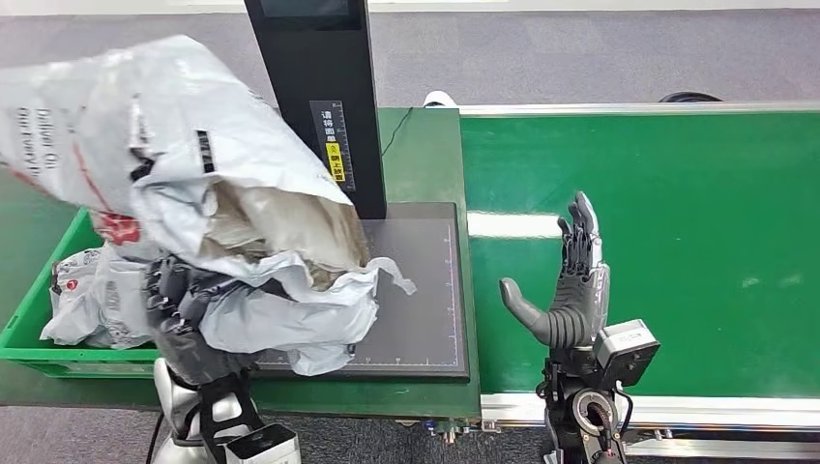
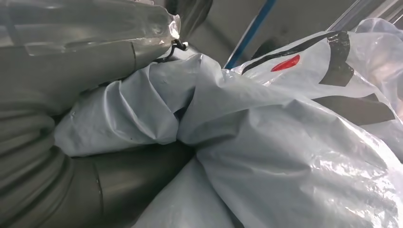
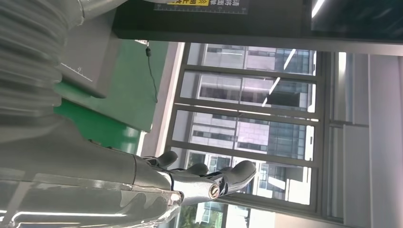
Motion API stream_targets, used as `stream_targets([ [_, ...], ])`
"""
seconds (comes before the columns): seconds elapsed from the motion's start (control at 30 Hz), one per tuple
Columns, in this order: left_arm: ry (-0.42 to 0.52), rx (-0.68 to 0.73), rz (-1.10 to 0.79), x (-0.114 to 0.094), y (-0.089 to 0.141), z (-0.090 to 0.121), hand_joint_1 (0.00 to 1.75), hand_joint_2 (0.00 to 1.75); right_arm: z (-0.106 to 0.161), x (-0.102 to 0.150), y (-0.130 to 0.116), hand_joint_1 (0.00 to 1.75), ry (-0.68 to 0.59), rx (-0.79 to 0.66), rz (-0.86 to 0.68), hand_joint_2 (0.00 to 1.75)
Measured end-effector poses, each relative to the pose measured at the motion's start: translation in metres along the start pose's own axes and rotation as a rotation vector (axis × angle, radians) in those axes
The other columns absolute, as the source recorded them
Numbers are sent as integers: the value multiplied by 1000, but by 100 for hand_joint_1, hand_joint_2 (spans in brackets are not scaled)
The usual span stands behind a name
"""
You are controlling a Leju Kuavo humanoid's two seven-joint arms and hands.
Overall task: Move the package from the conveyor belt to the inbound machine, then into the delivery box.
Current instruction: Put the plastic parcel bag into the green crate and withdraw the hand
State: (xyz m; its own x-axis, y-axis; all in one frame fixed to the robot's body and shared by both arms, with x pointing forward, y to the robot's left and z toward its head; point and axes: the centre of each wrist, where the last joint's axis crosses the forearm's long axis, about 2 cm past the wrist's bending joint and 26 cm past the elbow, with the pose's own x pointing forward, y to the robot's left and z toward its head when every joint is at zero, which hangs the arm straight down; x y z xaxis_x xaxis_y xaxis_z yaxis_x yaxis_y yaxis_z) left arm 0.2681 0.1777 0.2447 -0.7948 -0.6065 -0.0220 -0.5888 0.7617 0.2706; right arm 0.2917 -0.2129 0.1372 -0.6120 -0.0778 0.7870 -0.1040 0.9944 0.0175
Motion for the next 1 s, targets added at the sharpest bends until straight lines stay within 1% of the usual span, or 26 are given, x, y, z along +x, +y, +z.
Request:
stream_targets([
  [0.07, -4, 9, -49, -7, 8, -2, 175, 175, 1, 0, 0, 0, 0, 0, 1, 175],
  [0.13, 40, 3, -101, -19, 14, 1, 175, 175, 2, -1, -1, 0, 1, -4, 4, 175],
  [0.2, 171, -21, -154, -38, 16, 9, 175, 175, 7, -1, -2, 0, 6, -8, 11, 175],
  [0.27, 379, -74, -205, -65, 17, 21, 175, 175, 12, 0, -3, 0, 10, -11, 19, 175],
  [0.33, 562, -133, -262, -91, 20, 31, 175, 175, 14, 2, -5, 0, 9, -10, 27, 175],
  [0.4, 675, -187, -320, -115, 25, 39, 175, 175, 14, 3, -7, 0, 9, -6, 32, 175],
  [0.47, 789, -270, -367, -136, 32, 49, 175, 175, 13, 3, -8, 0, 12, 1, 35, 175],
  [0.53, 911, -385, -402, -152, 38, 62, 175, 175, 12, 3, -9, 0, 13, 10, 39, 175],
  [0.57, 957, -438, -419, -158, 41, 69, 175, 175, 11, 3, -10, 0, 13, 15, 41, 175],
  [0.63, 1019, -517, -445, -166, 47, 85, 175, 175, 11, 3, -11, 0, 13, 23, 44, 175],
  [0.7, 1050, -554, -459, -171, 51, 95, 175, 175, 11, 3, -12, 0, 13, 26, 47, 175],
  [0.87, 1134, -659, -510, -180, 58, 110, 175, 175, 11, 3, -15, 0, 14, 26, 55, 175],
  [1.0, 1217, -803, -547, -190, 62, 120, 175, 175, 11, 2, -17, 0, 20, 32, 65, 175],
])
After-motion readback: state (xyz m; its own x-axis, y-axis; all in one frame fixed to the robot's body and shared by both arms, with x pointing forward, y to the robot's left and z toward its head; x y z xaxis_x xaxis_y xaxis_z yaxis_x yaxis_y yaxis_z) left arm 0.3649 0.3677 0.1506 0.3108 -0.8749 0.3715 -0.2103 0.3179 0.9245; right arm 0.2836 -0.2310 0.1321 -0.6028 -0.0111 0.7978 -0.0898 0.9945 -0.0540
